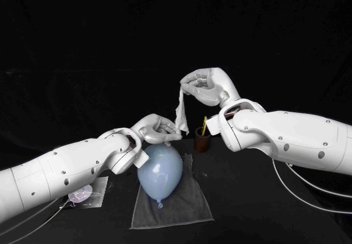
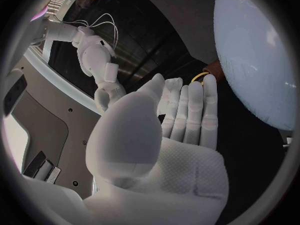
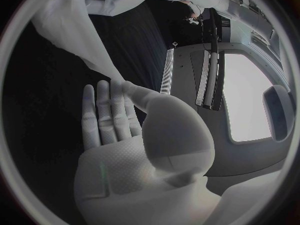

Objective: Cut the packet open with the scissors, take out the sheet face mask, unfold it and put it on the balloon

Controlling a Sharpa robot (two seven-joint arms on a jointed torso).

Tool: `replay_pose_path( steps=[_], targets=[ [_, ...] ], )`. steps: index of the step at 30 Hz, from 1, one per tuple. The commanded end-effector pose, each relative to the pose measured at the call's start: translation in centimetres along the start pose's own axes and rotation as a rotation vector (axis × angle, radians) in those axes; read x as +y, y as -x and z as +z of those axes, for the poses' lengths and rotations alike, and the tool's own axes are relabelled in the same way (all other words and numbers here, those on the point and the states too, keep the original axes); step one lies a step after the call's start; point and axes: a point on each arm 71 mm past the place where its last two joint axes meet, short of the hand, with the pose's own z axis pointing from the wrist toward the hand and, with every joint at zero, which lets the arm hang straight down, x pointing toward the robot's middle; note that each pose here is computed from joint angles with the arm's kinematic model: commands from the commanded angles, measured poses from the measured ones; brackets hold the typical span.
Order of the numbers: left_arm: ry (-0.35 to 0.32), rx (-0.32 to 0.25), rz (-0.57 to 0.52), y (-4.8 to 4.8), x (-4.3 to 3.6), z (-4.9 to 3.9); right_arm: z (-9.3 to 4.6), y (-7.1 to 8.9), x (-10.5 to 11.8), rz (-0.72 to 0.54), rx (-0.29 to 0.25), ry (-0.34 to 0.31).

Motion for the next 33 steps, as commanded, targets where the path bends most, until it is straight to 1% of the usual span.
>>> replay_pose_path(
  steps=[1,10,17,25,33],
  targets=[
    [-0.023,0.004,0.009,-0.04,-0.16,0.01,0.2,0.2,0.1,0.009,-0.031,0.01],
    [-0.061,-0.068,-0.042,0.67,-0.34,-0.29,0.5,0.5,-0.4,-0.001,-0.026,-0.016],
    [-0.082,-0.097,-0.068,0.95,-0.49,-0.56,0.7,0.9,-0.9,-0.016,-0.023,-0.035],
    [-0.076,-0.1,-0.076,1.04,-0.43,-0.69,0.7,0.8,-0.9,-0.02,-0.015,-0.037],
    [-0.045,-0.078,-0.082,0.94,-0.17,-0.64,0.7,0.7,-0.8,-0.022,-0.015,-0.03]
  ],
)
